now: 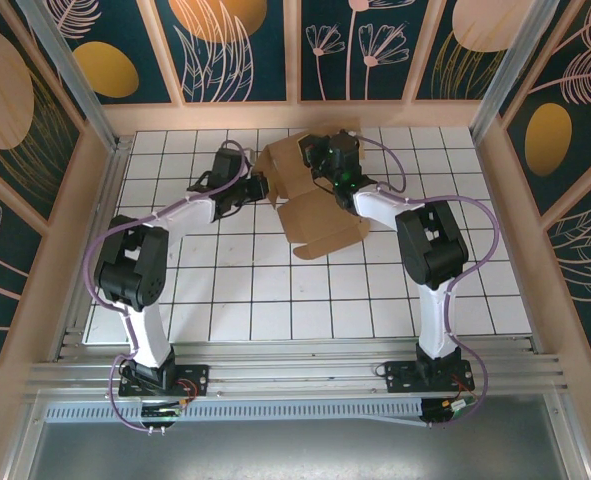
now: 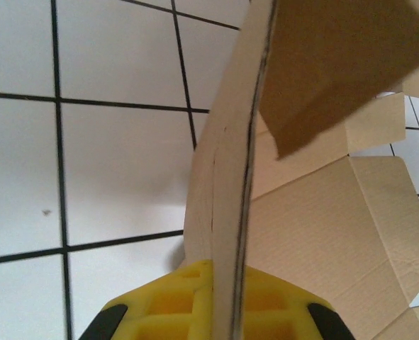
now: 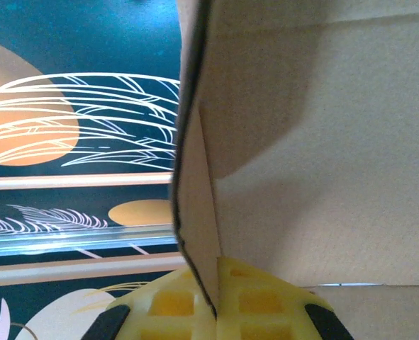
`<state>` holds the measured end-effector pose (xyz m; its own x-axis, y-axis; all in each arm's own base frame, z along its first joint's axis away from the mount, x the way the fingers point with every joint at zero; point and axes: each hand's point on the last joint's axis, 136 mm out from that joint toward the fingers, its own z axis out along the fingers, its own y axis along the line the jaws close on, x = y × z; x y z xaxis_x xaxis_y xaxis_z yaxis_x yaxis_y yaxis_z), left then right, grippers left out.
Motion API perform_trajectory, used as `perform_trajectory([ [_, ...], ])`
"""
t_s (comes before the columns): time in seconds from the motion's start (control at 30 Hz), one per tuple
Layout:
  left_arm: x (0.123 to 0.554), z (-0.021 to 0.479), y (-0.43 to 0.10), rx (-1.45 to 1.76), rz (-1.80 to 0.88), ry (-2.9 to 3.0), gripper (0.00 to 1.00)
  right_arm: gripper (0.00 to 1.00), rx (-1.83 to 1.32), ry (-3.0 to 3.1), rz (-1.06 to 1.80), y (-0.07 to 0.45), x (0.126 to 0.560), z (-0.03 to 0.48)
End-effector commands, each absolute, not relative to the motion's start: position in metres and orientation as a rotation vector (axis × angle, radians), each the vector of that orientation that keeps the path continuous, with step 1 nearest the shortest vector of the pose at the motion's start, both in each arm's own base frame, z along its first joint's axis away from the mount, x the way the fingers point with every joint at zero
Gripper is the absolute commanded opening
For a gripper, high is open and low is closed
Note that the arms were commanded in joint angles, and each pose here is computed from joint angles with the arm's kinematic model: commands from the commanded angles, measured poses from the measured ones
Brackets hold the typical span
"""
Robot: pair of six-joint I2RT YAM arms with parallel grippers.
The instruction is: Fold the paper box
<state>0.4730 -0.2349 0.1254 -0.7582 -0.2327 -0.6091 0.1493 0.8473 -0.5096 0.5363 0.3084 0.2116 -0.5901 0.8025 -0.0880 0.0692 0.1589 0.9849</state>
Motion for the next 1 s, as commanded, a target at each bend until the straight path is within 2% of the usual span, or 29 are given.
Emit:
perform_trajectory([
  [0.0,0.477,0.184,-0.254,-0.107,-0.801,2.139,0.0,0.0,0.79,1.814,1.509,0.321,0.521,0.216],
  [0.2,0.464,0.167,-0.288,-0.089,-0.779,2.124,0.0,0.0,0.808,1.806,1.544,0.325,0.517,0.205],
  [0.43,0.494,0.129,-0.281,-0.094,-0.548,2.15,0.0,0.03,0.83,1.808,1.533,0.315,0.504,0.196],
  [0.53,0.5,0.127,-0.294,-0.014,-0.569,2.135,0.01,0.03,0.83,1.805,1.52,0.31,0.498,0.196],
  [0.67,0.492,0.129,-0.319,0.139,-0.703,2.102,0.23,0.03,0.833,1.811,1.51,0.305,0.495,0.193],
  [0.77,0.488,0.127,-0.32,0.195,-0.692,2.106,0.39,0.03,0.836,1.818,1.48,0.3,0.496,0.191],
  [0.97,0.478,0.148,-0.301,0.239,-0.593,2.073,0.58,0.03,0.851,1.832,1.391,0.284,0.499,0.186],
])
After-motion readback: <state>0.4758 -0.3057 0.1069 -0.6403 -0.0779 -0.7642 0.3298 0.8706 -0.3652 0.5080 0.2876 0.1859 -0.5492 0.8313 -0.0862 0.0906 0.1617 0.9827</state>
